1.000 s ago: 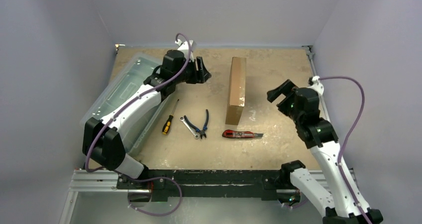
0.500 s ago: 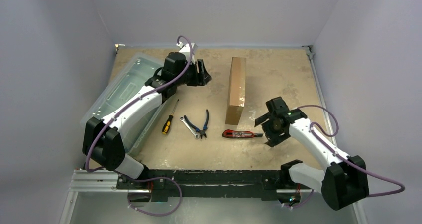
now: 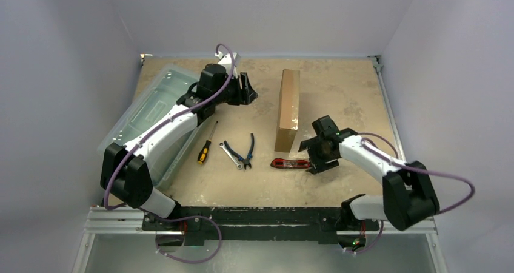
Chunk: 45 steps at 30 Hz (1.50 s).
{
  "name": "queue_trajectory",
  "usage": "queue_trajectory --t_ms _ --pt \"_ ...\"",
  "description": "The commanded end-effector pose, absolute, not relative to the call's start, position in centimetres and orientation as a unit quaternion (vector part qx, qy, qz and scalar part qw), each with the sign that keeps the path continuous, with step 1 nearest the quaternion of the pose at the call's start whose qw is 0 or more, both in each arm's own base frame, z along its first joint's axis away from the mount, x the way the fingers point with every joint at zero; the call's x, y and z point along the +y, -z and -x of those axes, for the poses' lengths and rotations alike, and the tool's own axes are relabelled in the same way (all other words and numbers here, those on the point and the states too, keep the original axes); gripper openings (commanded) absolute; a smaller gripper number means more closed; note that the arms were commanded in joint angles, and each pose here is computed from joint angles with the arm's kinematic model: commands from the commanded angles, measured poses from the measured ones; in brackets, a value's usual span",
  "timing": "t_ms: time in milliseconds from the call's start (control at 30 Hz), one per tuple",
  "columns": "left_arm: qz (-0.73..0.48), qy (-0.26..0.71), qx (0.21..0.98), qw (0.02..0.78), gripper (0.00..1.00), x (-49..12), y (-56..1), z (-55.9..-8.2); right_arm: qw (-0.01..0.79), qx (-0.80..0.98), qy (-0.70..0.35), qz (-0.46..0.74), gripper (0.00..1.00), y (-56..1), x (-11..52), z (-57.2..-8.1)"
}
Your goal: Unpack the express box
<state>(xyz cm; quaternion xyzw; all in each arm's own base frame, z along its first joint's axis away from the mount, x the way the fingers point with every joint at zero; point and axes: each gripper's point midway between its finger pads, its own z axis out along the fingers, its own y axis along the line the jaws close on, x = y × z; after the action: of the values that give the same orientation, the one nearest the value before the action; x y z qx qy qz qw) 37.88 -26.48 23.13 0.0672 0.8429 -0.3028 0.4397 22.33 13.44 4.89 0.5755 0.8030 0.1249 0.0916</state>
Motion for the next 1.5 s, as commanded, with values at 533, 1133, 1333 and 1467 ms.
queue_trajectory --t_ms 533,1133,1333,1467 --pt "-0.063 0.324 0.831 0.447 0.54 -26.6 -24.2 -38.3 0.005 0.823 0.003 -0.568 0.24 0.4 13.7 -18.3" --pt "-0.087 0.386 0.807 0.44 0.57 -28.4 -25.7 -37.0 0.43 0.85 -0.081 -0.294 0.0 -15.9 6.8 -24.6" --pt "-0.122 0.443 0.773 0.438 0.61 -30.3 -27.0 -35.7 0.595 0.774 -0.203 -0.076 0.0 -28.5 10.0 -24.6" --pt "-0.161 0.527 0.721 0.42 0.61 -32.4 -28.9 -33.7 0.604 0.777 -0.179 0.004 0.0 -31.5 10.5 -24.5"
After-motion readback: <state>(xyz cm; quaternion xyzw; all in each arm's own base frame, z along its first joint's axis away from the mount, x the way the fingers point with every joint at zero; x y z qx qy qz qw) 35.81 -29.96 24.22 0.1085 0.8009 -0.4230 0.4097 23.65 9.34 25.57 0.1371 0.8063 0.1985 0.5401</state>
